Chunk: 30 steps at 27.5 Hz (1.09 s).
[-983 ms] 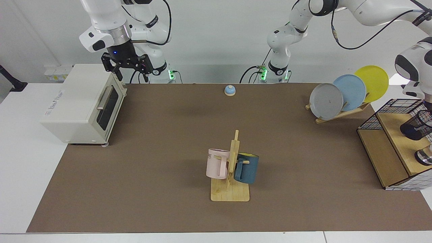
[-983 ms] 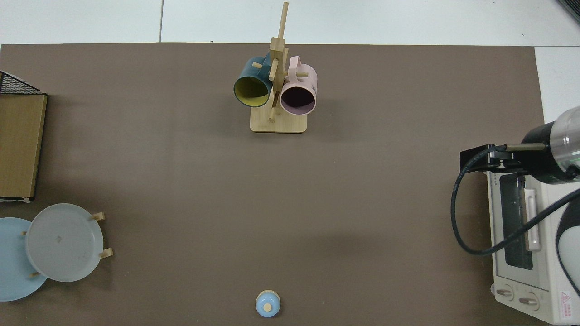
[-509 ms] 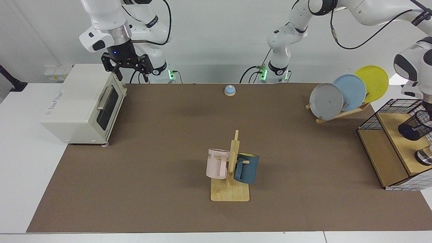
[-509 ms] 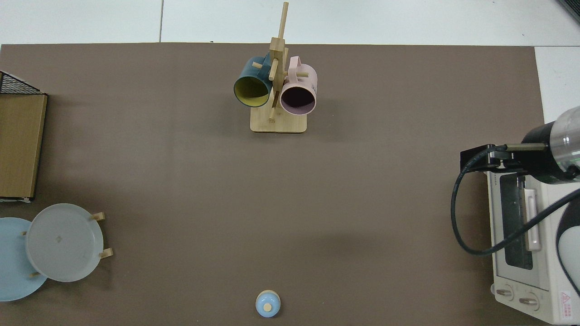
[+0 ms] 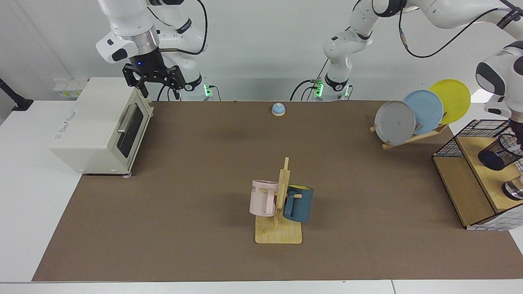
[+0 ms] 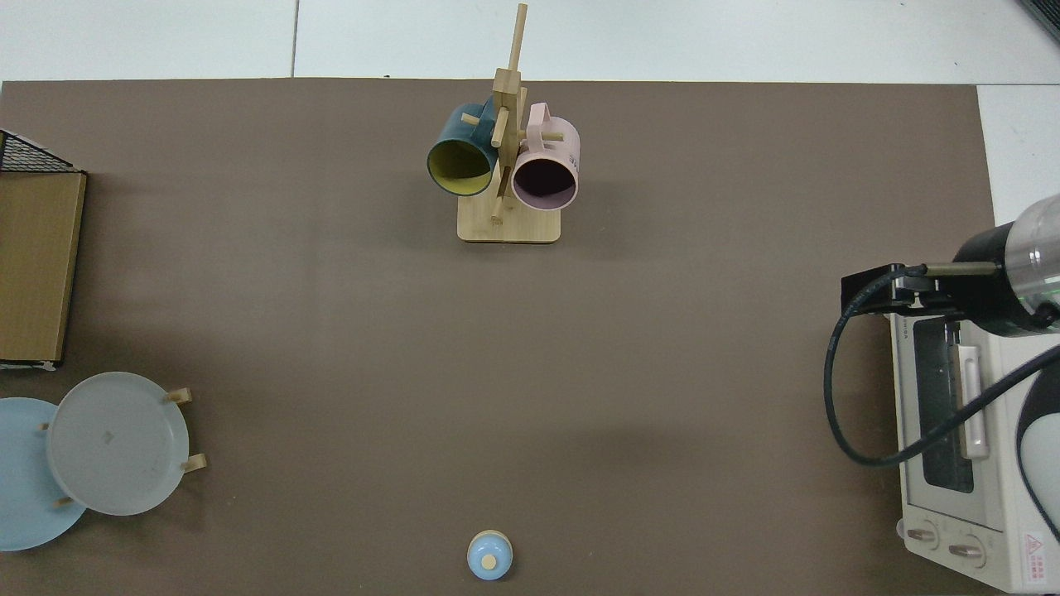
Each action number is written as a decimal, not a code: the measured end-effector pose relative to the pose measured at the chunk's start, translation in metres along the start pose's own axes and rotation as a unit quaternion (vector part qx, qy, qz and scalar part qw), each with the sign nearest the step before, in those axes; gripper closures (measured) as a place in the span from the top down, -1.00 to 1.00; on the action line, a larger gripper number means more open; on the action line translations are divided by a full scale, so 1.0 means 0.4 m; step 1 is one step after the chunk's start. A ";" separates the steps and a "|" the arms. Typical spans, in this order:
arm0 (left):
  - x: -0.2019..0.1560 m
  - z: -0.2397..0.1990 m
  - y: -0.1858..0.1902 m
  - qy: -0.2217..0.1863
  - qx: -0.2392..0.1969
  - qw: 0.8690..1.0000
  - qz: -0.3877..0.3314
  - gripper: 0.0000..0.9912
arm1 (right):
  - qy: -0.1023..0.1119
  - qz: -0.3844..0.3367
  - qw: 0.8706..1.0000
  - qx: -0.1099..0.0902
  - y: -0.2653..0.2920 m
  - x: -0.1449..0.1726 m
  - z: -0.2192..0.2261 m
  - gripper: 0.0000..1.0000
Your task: Put markers into pen holder
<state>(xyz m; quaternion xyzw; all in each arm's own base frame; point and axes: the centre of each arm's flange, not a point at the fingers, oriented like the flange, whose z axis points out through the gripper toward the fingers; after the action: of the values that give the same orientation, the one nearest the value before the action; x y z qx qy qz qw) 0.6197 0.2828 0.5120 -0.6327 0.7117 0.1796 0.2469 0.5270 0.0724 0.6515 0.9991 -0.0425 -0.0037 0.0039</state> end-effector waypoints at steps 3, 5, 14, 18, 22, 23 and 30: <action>0.007 0.004 0.003 0.003 -0.002 1.000 0.000 -0.64 | 0.000 0.000 1.000 0.000 0.000 0.000 0.000 1.00; 0.010 0.004 0.005 0.004 -0.002 1.000 0.000 -0.64 | 0.000 0.000 1.000 0.000 0.000 0.000 0.000 1.00; 0.017 -0.002 0.005 0.006 -0.001 1.000 0.002 -0.64 | 0.000 0.000 1.000 0.000 0.000 0.000 0.000 1.00; 0.016 -0.003 0.005 0.006 -0.001 1.000 0.001 -0.65 | 0.000 0.000 1.000 0.000 0.000 0.000 0.000 1.00; 0.013 -0.009 0.005 0.004 0.001 1.000 0.001 -0.39 | 0.000 0.000 1.000 0.000 0.000 0.000 0.000 1.00; 0.011 -0.012 0.005 0.004 0.002 1.000 0.000 -0.29 | 0.000 0.000 1.000 0.000 0.000 0.000 0.000 1.00; -0.008 -0.048 0.007 -0.003 0.011 1.000 -0.006 0.55 | 0.000 0.000 1.000 0.000 0.000 0.000 0.000 1.00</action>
<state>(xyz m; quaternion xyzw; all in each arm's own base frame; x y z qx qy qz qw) 0.6146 0.2749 0.5293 -0.6334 0.7094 0.1721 0.2568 0.5270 0.0724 0.6515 0.9991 -0.0425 -0.0037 0.0039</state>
